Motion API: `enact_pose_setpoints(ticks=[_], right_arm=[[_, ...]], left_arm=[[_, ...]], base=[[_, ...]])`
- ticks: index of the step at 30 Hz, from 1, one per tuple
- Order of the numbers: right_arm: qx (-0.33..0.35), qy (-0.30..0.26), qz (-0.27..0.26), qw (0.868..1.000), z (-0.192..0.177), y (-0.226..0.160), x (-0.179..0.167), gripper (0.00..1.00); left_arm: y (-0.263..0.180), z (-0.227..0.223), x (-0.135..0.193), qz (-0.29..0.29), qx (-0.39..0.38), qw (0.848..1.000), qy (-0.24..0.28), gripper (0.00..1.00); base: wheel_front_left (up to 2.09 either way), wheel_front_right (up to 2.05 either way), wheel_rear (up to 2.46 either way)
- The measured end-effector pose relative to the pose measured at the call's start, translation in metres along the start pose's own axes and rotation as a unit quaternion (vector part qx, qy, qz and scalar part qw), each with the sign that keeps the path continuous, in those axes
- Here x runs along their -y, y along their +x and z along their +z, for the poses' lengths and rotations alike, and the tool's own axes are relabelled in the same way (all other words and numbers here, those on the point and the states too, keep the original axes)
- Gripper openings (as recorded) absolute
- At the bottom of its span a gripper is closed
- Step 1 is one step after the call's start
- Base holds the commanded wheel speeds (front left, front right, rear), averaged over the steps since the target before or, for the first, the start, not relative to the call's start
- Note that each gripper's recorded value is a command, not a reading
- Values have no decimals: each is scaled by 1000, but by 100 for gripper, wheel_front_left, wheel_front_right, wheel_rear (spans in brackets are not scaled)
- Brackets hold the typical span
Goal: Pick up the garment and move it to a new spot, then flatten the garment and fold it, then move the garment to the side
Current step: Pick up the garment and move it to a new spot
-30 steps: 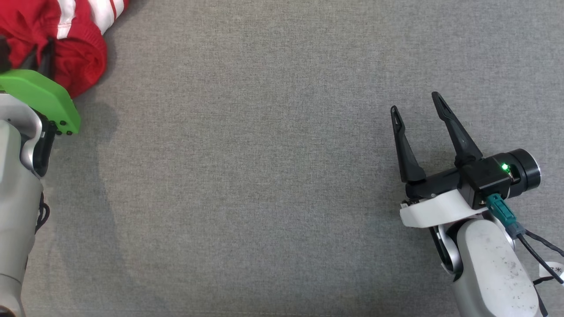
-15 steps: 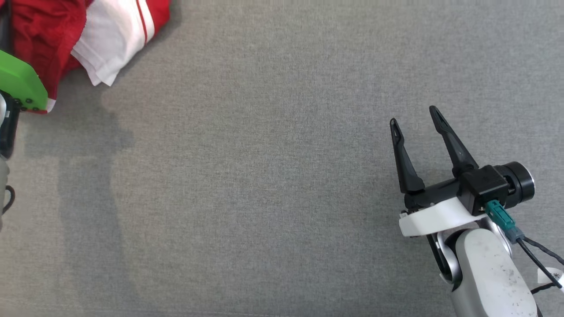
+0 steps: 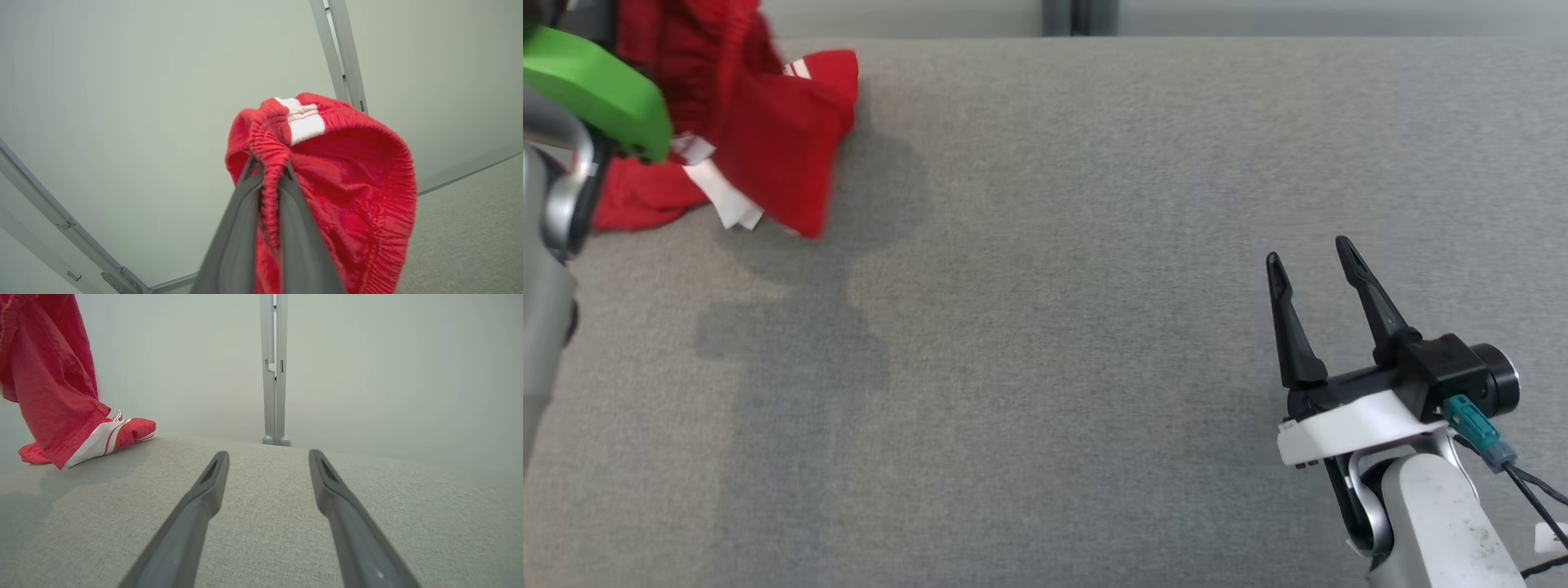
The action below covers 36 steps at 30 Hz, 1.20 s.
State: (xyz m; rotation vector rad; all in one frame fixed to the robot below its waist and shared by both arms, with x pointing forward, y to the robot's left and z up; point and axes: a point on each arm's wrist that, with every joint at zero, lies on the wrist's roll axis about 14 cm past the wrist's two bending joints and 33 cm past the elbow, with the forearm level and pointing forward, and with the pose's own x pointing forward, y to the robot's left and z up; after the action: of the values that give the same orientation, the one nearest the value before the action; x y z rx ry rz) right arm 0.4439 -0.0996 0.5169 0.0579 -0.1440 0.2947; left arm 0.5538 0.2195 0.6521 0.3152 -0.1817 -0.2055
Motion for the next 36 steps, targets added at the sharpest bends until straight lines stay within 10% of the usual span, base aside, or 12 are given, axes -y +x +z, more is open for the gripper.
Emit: enact_pose_setpoints(ticks=[12,29,32,33,36], right_arm=[[8,-20,-88,996,21,-47,53,100],[-15,-31,-182,983,19,-93,106,100],[-23,-29,-184,982,14,-95,107,100],[-24,-28,-183,982,13,-95,106,100],[-24,-25,-181,983,13,-94,105,100]], left_arm=[[1,28,185,-168,35,979,-114,0],[-59,-58,406,-369,-112,899,-209,0],[-73,-68,418,-382,-142,879,-248,62],[-78,-69,421,-387,-149,873,-257,100],[-85,-66,426,-395,-147,869,-259,100]], base=[[0,0,0],[0,0,0],[0,0,0],[0,0,0],[0,0,0]])
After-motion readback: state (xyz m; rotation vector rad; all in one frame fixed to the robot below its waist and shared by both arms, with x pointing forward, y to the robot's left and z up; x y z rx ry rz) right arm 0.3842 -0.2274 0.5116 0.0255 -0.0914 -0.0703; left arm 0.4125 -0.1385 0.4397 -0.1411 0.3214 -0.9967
